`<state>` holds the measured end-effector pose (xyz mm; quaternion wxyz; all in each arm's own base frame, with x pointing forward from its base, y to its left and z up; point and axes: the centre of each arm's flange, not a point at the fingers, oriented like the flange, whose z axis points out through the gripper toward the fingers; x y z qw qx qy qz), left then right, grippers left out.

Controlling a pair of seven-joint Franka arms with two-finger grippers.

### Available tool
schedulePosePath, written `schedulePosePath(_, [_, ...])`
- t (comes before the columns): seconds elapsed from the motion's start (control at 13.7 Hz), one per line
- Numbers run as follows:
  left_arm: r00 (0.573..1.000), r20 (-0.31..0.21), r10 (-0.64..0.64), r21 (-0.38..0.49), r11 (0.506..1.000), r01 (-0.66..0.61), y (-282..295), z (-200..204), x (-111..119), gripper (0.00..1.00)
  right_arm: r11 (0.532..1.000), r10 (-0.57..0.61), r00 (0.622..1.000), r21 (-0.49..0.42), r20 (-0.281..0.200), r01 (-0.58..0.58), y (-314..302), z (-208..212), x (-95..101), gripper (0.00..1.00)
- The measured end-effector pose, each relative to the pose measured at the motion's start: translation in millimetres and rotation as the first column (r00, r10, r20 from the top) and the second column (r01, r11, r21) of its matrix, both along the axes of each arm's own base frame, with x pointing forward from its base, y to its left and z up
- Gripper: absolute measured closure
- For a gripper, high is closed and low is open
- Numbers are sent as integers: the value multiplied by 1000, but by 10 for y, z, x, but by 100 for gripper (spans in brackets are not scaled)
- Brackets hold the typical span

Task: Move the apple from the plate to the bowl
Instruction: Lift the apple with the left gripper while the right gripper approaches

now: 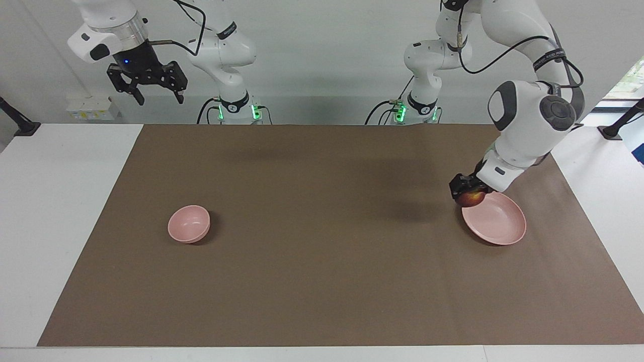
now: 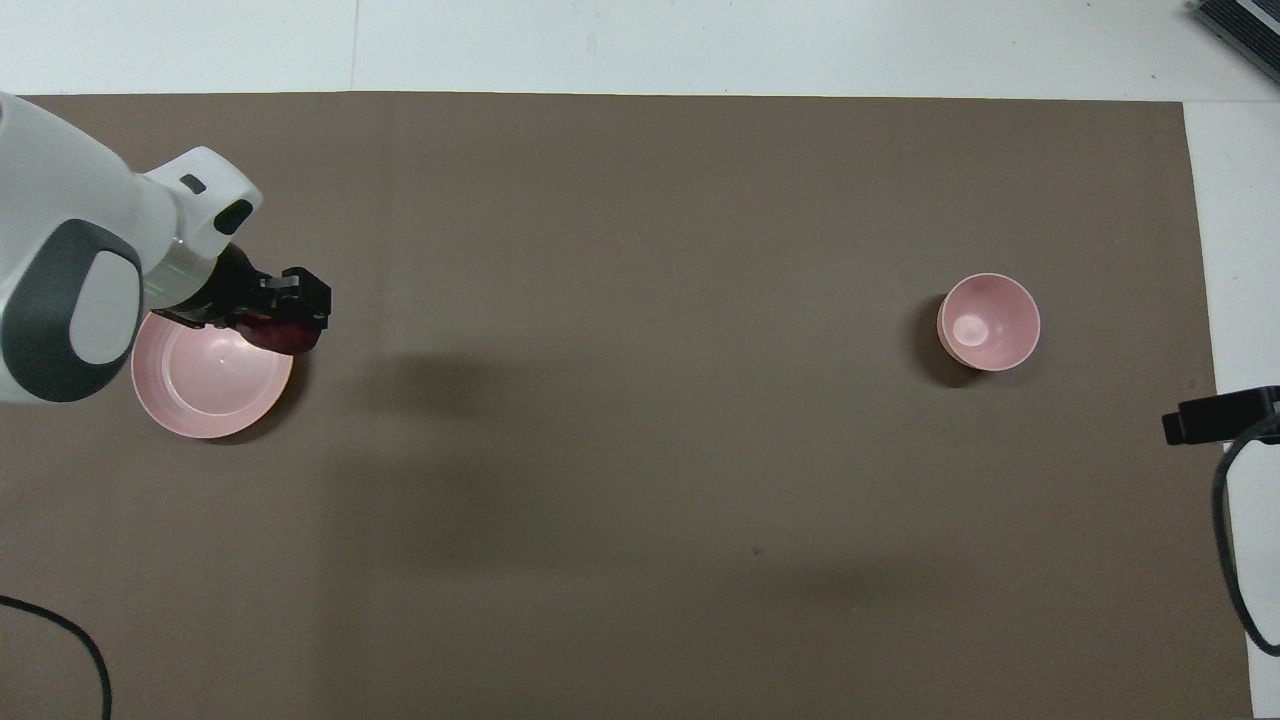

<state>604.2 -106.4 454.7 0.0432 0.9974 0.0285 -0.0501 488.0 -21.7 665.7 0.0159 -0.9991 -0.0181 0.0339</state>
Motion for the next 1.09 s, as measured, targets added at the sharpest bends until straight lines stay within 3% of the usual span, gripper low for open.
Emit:
schedulePosePath(0.22, [993, -44, 105, -43, 993, -107, -613, 79, -135, 22, 999, -11, 1000, 49, -2, 11, -23, -13, 2, 0])
schedulePosePath(0.58, [933, -250, 258, -173, 937, -305, -1085, 188, -337, 22, 990, -25, 999, 140, -28, 28, -22, -160, 11, 0])
schedulePosePath(0.73, [890, -357, 283, -197, 909, -368, -1275, 231, -452, 22, 986, -32, 999, 166, -31, 37, -28, -249, 34, 0])
schedulePosePath(0.95, [826, -467, 315, -187, 878, -440, -1614, 280, -636, 22, 971, -10, 998, 237, -67, 25, 52, -509, 49, 0])
schedulePosePath(1.09, [742, -559, 371, -156, 831, -534, -1815, 327, -734, 22, 951, -2, 998, 307, -65, 22, 121, -688, 85, 0])
